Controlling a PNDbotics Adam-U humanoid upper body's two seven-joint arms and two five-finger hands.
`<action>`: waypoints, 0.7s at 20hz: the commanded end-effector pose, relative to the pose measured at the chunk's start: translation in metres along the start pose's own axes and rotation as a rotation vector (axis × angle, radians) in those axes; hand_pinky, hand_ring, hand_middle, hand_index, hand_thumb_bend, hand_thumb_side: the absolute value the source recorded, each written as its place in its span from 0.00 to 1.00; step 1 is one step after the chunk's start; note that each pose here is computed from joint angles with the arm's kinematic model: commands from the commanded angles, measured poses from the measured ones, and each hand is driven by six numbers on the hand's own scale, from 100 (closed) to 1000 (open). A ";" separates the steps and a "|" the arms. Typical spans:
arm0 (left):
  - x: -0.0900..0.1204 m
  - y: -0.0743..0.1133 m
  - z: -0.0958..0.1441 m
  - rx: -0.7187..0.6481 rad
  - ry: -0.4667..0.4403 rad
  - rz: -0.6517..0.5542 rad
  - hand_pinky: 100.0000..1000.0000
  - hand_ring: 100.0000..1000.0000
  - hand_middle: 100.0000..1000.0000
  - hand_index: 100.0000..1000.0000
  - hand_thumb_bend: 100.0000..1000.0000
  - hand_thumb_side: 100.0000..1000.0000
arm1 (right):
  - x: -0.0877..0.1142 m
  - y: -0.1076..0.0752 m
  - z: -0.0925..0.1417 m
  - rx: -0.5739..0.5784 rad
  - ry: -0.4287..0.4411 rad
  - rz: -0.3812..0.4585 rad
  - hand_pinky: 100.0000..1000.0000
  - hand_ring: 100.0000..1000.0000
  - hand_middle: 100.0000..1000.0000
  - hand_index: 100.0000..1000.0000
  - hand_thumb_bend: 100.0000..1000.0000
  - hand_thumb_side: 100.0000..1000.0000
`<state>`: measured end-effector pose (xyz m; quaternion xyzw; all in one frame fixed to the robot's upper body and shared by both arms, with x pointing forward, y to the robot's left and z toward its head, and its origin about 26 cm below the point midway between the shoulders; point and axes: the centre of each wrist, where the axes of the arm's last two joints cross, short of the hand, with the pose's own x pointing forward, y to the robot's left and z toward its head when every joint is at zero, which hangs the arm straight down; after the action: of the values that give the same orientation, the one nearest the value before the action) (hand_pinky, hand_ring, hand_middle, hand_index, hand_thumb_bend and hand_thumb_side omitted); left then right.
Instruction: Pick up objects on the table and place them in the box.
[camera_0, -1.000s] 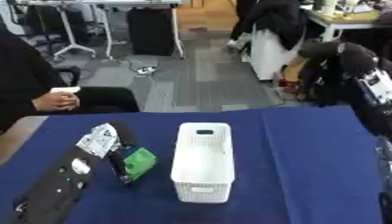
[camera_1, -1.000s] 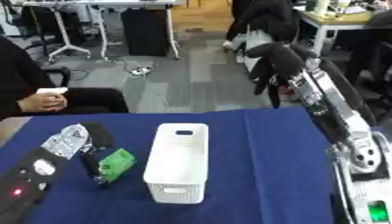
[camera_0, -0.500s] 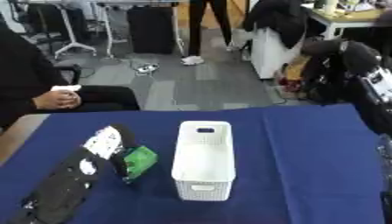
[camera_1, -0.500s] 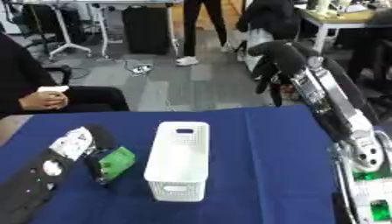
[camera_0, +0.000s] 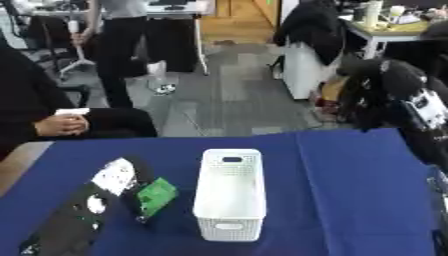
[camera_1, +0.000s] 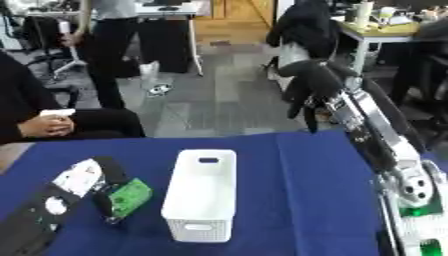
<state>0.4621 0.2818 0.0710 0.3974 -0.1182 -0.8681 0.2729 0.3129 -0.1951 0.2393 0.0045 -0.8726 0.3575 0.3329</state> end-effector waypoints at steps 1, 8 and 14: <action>-0.016 0.008 0.007 0.017 0.032 0.014 1.00 1.00 1.00 1.00 0.50 1.00 | 0.007 -0.003 -0.003 -0.002 -0.026 0.018 0.13 0.38 0.46 0.74 0.25 1.00; -0.015 0.007 0.005 -0.011 0.030 0.029 1.00 1.00 1.00 0.98 0.42 1.00 | 0.007 -0.003 -0.003 -0.002 -0.026 0.016 0.13 0.38 0.46 0.74 0.25 1.00; -0.011 0.000 0.000 -0.046 -0.005 0.068 0.94 0.98 1.00 0.92 0.25 1.00 | 0.007 -0.003 -0.003 -0.001 -0.027 0.014 0.13 0.38 0.46 0.74 0.24 1.00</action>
<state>0.4639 0.2851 0.0670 0.3770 -0.1107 -0.8671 0.3064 0.3129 -0.1951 0.2393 0.0046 -0.8725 0.3577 0.3329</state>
